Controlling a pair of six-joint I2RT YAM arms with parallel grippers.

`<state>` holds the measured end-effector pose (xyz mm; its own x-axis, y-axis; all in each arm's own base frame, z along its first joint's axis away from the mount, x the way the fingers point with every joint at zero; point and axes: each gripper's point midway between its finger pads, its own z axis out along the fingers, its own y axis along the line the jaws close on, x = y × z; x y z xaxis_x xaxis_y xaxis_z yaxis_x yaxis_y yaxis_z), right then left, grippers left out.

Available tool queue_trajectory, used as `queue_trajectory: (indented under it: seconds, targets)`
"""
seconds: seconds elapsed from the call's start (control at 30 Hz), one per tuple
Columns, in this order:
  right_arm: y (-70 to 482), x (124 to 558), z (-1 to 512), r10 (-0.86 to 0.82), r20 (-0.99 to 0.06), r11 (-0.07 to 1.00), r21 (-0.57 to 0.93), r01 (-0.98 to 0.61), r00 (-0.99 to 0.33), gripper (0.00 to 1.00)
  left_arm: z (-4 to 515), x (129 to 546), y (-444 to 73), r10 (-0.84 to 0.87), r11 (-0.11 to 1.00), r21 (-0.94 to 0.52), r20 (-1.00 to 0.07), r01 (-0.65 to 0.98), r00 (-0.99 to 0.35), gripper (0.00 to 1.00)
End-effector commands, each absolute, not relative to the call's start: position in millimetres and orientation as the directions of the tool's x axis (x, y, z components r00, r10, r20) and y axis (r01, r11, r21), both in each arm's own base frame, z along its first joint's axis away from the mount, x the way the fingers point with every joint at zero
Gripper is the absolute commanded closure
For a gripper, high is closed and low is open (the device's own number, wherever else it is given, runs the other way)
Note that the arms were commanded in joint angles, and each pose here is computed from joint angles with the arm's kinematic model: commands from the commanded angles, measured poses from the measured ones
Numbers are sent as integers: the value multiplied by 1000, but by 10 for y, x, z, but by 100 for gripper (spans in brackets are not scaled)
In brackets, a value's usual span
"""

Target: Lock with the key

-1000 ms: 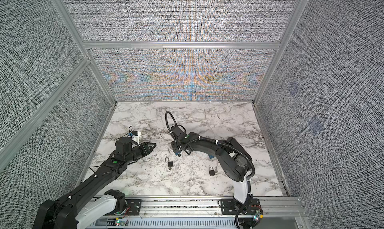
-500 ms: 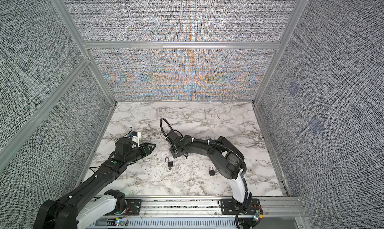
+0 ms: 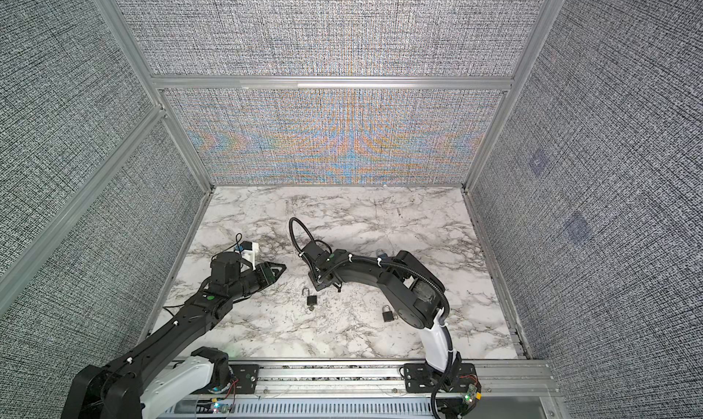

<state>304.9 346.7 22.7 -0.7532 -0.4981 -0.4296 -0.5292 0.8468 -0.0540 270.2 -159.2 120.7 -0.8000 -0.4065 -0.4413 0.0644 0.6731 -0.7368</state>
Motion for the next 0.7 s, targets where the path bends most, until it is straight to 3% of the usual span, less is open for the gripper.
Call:
queue_trajectory:
  seconds: [0.0,0.23,0.67]
  targets:
    - [3316,2951,98,-524,-358,844,-91,-529,-773,66,1261,2733,-1614,-402,666,-741,-457,90,-793,57]
    - [3357,2932,162,-505,-378,850,-64,-522,-776,75,1225,2742,-1619,-387,677,-730,-456,88,-802,57]
    - [3523,2921,494,-434,-449,856,63,-512,-781,77,1203,2782,-1649,-378,680,-730,-428,68,-821,57]
